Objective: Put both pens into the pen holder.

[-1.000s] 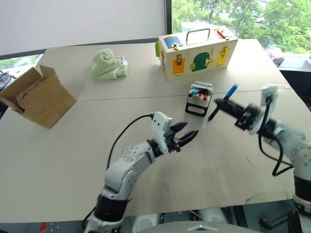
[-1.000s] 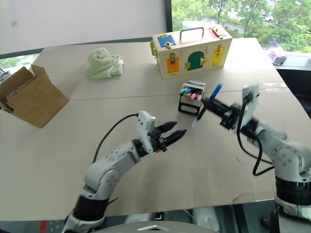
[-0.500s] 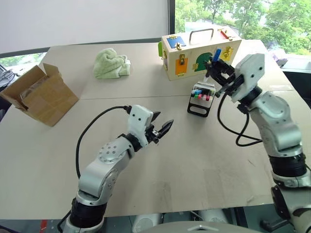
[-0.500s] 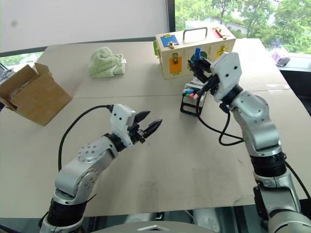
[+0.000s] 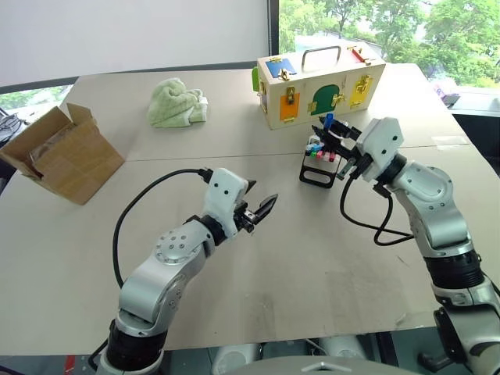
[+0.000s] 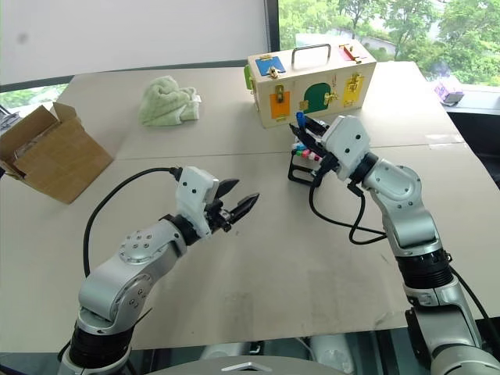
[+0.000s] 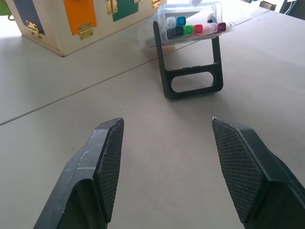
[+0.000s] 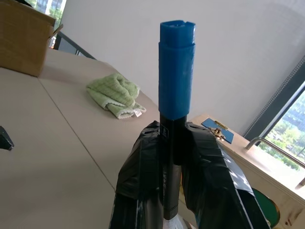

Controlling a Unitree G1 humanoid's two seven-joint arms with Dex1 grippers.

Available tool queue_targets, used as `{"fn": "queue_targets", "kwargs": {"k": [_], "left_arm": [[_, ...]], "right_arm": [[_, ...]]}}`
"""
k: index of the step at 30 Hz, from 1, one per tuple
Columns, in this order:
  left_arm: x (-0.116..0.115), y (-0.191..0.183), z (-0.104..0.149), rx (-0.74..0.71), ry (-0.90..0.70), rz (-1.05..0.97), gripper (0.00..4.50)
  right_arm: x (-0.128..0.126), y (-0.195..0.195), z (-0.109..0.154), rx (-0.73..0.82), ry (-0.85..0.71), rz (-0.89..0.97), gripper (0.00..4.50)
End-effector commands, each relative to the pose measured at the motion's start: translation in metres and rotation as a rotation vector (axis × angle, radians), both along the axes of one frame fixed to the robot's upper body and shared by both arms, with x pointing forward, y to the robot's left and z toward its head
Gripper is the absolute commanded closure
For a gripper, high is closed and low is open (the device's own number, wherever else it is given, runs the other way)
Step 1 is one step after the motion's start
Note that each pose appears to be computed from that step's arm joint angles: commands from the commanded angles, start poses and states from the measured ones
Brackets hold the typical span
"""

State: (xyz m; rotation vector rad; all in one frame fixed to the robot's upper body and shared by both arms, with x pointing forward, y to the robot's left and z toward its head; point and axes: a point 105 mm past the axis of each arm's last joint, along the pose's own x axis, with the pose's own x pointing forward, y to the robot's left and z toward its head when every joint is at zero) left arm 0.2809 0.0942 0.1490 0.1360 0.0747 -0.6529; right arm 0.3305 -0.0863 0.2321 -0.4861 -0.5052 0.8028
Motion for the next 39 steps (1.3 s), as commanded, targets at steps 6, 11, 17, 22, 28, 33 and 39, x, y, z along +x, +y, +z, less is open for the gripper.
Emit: {"fn": "queue_targets", "kwargs": {"k": [6,11,17,22,28,33,39], "left_arm": [[-0.009,-0.013,0.019,-0.053,-0.07,-0.105,1.49],[-0.011,-0.016,0.025,-0.072,-0.095,-0.136,1.44],[-0.013,-0.017,0.031,-0.085,-0.136,-0.144,1.44],[-0.015,-0.012,0.025,-0.092,-0.13,-0.113,1.44],[-0.041,0.023,-0.012,-0.063,-0.056,0.014,1.44],[-0.064,0.052,-0.045,0.028,0.0,0.127,1.44],[-0.089,0.056,-0.066,0.043,0.068,0.128,1.44]], "right_arm": [[0.005,0.0,0.0,-0.025,-0.094,-0.032,4.4],[0.016,-0.005,-0.009,-0.046,-0.101,-0.071,3.33],[0.02,-0.014,-0.007,-0.04,-0.115,-0.095,1.07],[0.01,-0.014,0.0,-0.011,-0.072,-0.033,0.08],[-0.025,-0.015,-0.034,0.105,0.316,0.178,0.08],[-0.046,-0.035,-0.101,0.017,0.542,0.213,0.08],[-0.05,-0.062,-0.141,-0.025,0.599,0.162,0.08]]}}
